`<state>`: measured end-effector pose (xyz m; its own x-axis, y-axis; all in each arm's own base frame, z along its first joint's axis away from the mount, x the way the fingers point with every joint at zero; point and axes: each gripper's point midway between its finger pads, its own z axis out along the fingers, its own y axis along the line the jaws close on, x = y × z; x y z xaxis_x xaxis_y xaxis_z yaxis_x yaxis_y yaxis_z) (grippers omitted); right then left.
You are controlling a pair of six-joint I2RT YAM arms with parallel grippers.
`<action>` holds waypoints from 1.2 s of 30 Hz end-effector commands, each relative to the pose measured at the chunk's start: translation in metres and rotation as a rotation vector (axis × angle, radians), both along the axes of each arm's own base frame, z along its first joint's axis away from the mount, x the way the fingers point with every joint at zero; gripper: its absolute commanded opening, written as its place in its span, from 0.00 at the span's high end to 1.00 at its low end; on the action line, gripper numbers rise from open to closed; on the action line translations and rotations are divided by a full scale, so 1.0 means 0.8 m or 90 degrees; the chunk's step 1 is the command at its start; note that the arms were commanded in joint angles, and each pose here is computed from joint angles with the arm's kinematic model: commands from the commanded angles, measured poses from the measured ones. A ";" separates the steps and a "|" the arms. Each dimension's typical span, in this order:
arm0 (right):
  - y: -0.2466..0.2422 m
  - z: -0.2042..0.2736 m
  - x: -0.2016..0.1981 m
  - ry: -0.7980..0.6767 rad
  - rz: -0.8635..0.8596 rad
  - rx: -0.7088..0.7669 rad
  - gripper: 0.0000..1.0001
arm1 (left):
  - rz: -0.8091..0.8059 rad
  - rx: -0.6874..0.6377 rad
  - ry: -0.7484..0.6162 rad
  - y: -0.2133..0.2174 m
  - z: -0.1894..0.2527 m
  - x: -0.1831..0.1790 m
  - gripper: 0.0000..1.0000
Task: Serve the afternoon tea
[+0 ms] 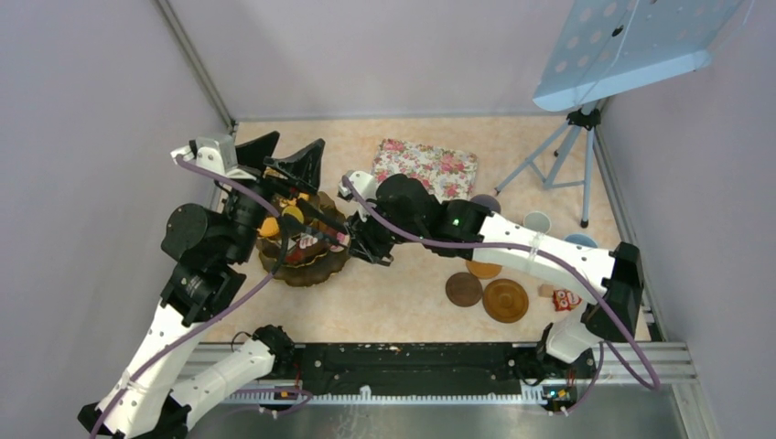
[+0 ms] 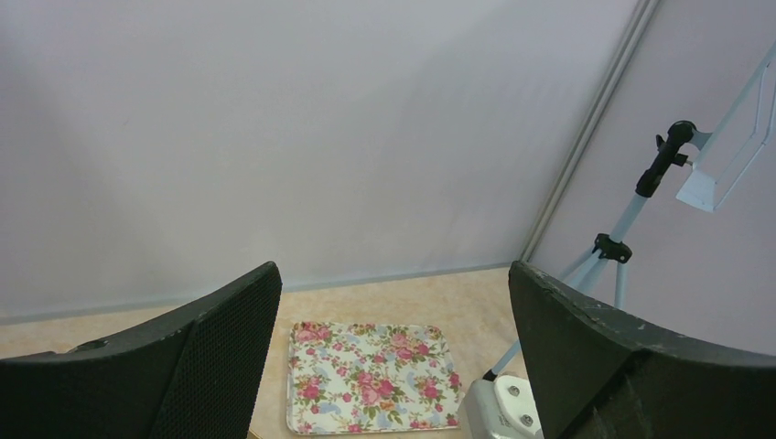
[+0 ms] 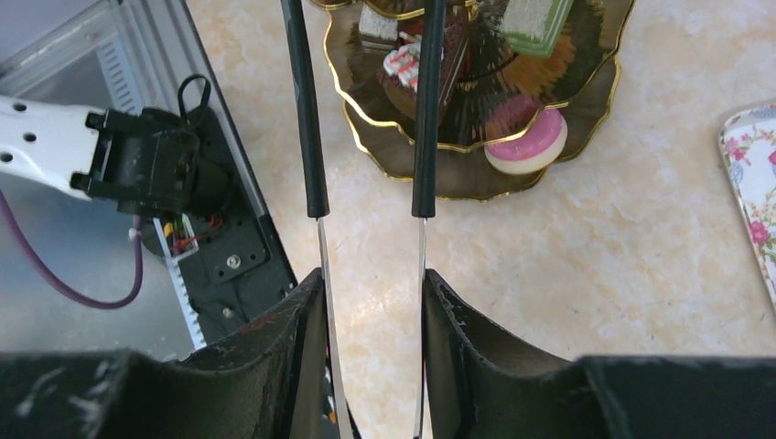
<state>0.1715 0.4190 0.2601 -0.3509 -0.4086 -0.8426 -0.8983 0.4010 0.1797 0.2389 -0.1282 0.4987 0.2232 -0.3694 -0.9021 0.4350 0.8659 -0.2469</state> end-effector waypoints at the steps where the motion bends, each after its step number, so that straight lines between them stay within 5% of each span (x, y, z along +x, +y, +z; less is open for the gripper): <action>1: 0.020 0.045 0.006 -0.036 -0.001 0.045 0.85 | 0.004 -0.004 -0.015 0.001 0.010 0.000 0.01; 10: 0.024 0.038 0.008 -0.040 -0.001 0.035 0.64 | 0.013 0.005 -0.014 0.002 0.005 0.004 0.01; 19: 0.022 0.049 0.013 -0.058 -0.009 0.042 0.56 | 0.017 0.009 -0.015 0.003 0.004 0.005 0.01; 36: -0.031 0.119 0.024 -0.141 -0.090 0.113 0.61 | 0.025 0.012 -0.024 0.007 0.008 0.003 0.01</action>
